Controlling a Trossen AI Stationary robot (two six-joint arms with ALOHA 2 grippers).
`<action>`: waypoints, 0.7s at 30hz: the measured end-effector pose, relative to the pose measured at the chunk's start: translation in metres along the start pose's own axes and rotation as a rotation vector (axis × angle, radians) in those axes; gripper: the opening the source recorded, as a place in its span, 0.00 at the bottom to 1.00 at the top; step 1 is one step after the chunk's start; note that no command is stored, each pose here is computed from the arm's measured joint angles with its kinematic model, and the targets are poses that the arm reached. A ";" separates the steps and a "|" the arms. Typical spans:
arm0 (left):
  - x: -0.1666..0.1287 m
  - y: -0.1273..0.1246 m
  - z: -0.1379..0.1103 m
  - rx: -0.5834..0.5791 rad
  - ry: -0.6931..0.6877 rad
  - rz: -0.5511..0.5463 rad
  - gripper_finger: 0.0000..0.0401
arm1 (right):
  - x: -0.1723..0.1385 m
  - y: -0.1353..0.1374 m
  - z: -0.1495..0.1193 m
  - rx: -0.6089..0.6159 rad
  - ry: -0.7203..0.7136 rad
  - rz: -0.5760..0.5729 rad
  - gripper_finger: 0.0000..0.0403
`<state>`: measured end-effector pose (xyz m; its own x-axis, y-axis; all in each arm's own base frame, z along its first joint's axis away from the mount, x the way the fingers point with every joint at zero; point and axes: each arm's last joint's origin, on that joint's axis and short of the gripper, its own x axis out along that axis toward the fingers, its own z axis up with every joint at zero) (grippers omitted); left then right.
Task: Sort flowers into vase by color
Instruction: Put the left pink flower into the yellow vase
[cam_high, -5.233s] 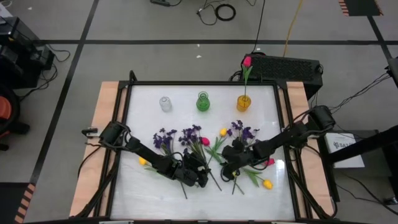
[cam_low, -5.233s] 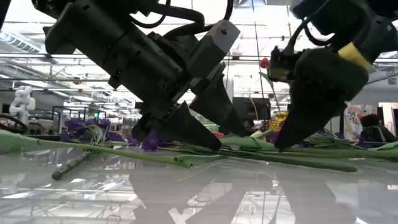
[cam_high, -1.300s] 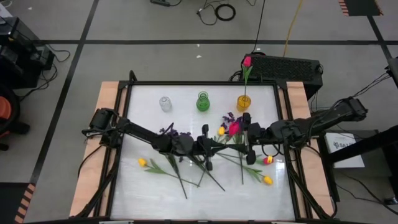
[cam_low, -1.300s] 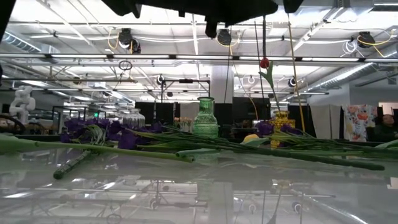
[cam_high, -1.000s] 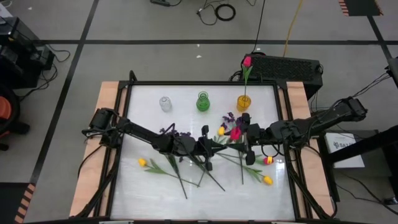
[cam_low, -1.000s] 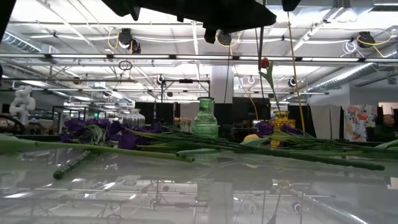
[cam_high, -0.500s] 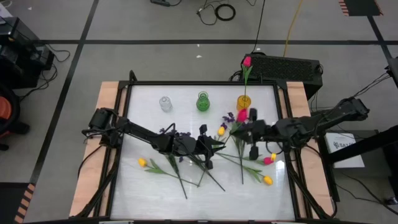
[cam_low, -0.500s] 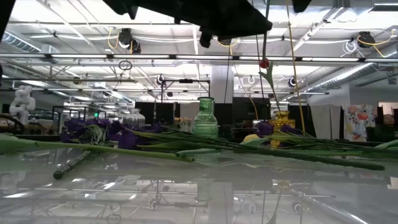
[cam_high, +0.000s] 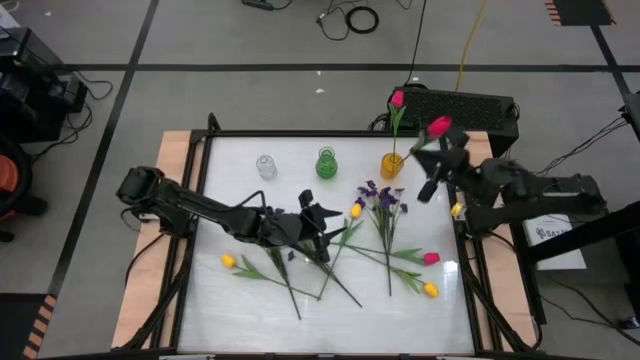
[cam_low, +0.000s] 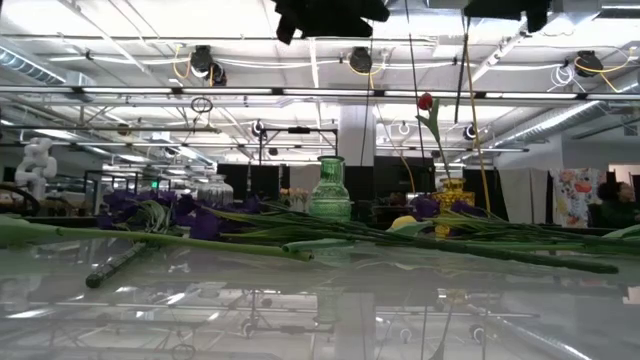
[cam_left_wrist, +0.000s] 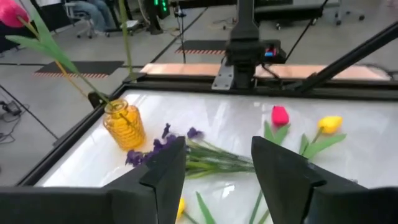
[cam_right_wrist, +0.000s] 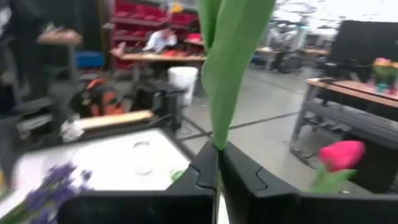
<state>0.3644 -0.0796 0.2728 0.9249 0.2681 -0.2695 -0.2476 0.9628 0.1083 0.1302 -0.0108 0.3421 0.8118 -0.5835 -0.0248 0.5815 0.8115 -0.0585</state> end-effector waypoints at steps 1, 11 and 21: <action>-0.001 0.000 0.001 0.003 0.000 -0.001 0.48 | 0.000 -0.004 0.001 0.010 -0.006 -0.024 0.00; 0.000 0.004 -0.001 0.009 0.020 0.010 0.48 | 0.023 -0.021 -0.035 0.131 0.006 -0.231 0.00; -0.002 0.001 -0.006 0.038 0.072 -0.001 0.48 | 0.033 -0.032 -0.060 0.161 0.018 -0.334 0.00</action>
<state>0.3605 -0.0790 0.2673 0.9018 0.2699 -0.3375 -0.2338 0.9615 0.1442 0.1355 -0.0579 0.2830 0.5753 -0.8165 -0.0487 0.8166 0.5699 0.0918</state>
